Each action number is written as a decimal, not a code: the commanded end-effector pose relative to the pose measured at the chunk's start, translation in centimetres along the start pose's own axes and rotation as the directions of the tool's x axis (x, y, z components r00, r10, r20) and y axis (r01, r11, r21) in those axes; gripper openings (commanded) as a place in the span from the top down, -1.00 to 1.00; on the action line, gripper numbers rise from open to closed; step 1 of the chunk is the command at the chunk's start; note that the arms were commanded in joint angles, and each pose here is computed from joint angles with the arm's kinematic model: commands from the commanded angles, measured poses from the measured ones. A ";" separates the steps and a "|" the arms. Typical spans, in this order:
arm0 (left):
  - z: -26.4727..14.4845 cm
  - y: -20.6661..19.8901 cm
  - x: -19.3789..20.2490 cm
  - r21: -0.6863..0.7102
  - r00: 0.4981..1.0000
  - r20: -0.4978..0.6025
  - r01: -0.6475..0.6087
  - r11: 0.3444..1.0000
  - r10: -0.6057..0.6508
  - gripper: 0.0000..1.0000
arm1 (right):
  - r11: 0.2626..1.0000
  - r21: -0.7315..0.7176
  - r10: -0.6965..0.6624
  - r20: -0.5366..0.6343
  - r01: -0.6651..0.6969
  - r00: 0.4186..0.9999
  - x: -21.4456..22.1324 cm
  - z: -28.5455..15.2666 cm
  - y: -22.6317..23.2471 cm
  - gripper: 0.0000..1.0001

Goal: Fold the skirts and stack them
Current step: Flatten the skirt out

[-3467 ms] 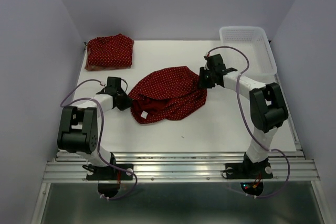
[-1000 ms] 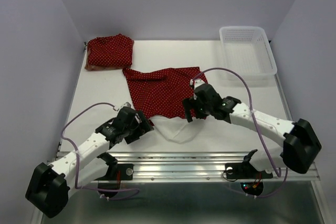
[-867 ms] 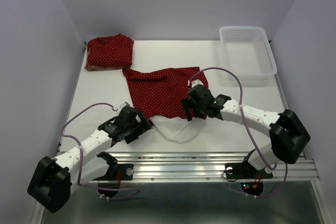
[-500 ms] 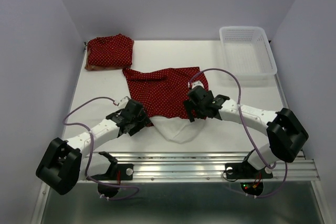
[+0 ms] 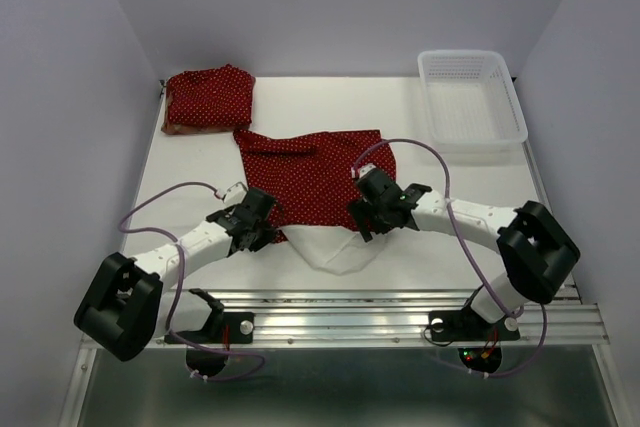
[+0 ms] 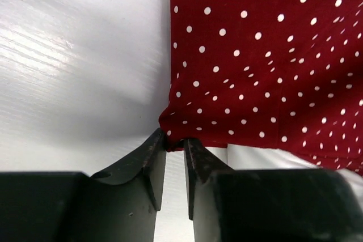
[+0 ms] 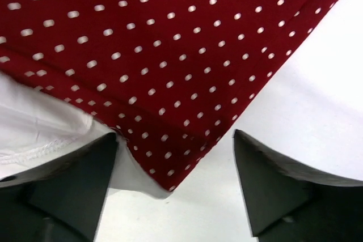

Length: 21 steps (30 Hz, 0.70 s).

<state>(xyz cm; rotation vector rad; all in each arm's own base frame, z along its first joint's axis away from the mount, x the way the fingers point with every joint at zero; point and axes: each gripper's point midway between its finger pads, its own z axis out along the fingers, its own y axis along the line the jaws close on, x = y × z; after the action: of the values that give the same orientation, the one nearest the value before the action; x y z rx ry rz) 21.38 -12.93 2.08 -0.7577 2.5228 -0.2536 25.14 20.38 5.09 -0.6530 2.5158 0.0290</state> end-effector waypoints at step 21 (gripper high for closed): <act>-4.5 -3.4 -8.2 0.024 0.958 0.287 -0.034 0.999 0.026 1.00 | 0.908 0.053 0.336 0.503 -0.416 0.796 -15.1 -8.6 -5.1 0.61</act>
<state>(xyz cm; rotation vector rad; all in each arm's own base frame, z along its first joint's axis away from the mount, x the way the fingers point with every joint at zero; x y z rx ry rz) 24.90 -11.96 6.80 -0.7040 2.3641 -0.1869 32.09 21.28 15.15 -0.2167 2.2068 0.0092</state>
